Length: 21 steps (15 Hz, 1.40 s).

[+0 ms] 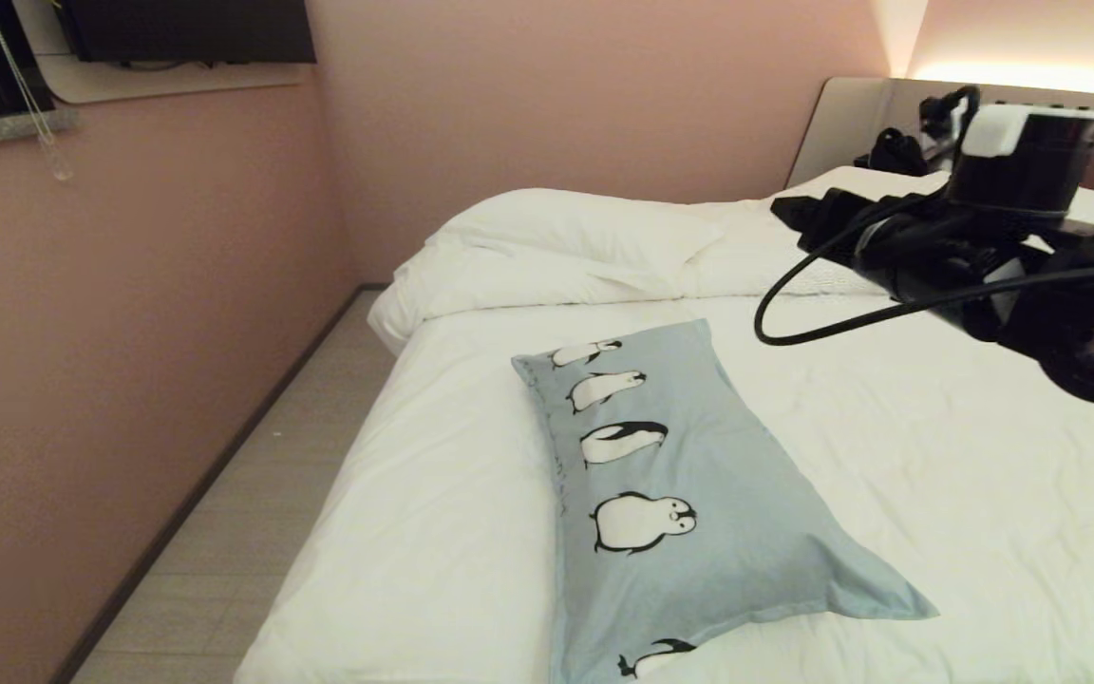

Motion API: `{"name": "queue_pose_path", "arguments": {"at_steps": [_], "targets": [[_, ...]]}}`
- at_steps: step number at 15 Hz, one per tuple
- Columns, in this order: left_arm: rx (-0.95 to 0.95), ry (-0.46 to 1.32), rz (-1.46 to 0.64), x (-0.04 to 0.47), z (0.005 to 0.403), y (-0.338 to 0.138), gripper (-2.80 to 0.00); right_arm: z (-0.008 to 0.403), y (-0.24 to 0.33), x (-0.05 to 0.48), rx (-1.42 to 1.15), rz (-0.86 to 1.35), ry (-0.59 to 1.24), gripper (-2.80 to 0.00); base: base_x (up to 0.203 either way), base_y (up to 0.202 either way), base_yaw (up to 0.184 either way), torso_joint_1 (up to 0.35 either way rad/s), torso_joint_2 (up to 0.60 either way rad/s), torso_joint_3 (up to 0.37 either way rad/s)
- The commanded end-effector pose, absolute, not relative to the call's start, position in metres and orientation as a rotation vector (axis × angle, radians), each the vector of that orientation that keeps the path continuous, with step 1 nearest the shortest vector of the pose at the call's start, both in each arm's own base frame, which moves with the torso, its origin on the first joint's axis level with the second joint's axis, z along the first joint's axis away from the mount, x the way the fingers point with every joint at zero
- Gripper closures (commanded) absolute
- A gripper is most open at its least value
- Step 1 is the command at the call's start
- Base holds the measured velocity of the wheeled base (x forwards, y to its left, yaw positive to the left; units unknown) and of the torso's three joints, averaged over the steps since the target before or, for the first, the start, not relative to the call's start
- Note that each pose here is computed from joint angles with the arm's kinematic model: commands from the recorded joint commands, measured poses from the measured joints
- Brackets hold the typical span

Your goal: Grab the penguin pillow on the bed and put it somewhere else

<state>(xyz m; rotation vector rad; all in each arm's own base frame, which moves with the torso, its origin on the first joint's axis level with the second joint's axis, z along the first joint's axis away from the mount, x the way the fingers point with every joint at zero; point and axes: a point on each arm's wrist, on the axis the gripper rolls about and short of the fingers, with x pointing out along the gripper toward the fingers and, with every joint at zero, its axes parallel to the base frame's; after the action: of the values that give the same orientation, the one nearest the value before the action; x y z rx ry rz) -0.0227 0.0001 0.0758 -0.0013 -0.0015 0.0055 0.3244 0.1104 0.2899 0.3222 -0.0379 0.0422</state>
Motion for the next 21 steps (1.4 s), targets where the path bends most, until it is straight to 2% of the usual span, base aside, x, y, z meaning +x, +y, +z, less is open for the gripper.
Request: {"name": "queue_pose_path", "arguments": {"at_steps": [1,10,11,14,21], "targets": [[-0.002,-0.002,0.006,-0.023,0.076,0.000,0.00,0.315,0.098,0.303,0.344,0.047,-0.095,-2.80,0.000,0.000,0.000,0.000,0.00,0.000],[-0.002,-0.002,0.006,-0.023,0.076,0.000,0.00,0.359,0.070,0.214,0.338,0.194,-0.055,-2.80,0.000,0.000,0.000,0.000,0.00,0.000],[-0.002,-0.002,0.006,-0.023,0.076,0.000,0.00,0.362,0.066,0.199,0.335,0.218,-0.042,0.00,0.000,0.000,0.000,0.000,0.00,0.000],[-0.002,-0.002,0.006,-0.023,0.076,0.000,0.00,0.352,0.056,0.175,0.316,0.215,0.035,0.00,0.000,0.000,0.000,0.000,0.00,0.000],[-0.002,-0.002,0.006,-0.023,0.076,0.000,0.00,0.354,0.010,0.083,0.310,-0.024,0.039,0.00,0.000,0.000,0.000,0.000,0.00,0.000]]}}
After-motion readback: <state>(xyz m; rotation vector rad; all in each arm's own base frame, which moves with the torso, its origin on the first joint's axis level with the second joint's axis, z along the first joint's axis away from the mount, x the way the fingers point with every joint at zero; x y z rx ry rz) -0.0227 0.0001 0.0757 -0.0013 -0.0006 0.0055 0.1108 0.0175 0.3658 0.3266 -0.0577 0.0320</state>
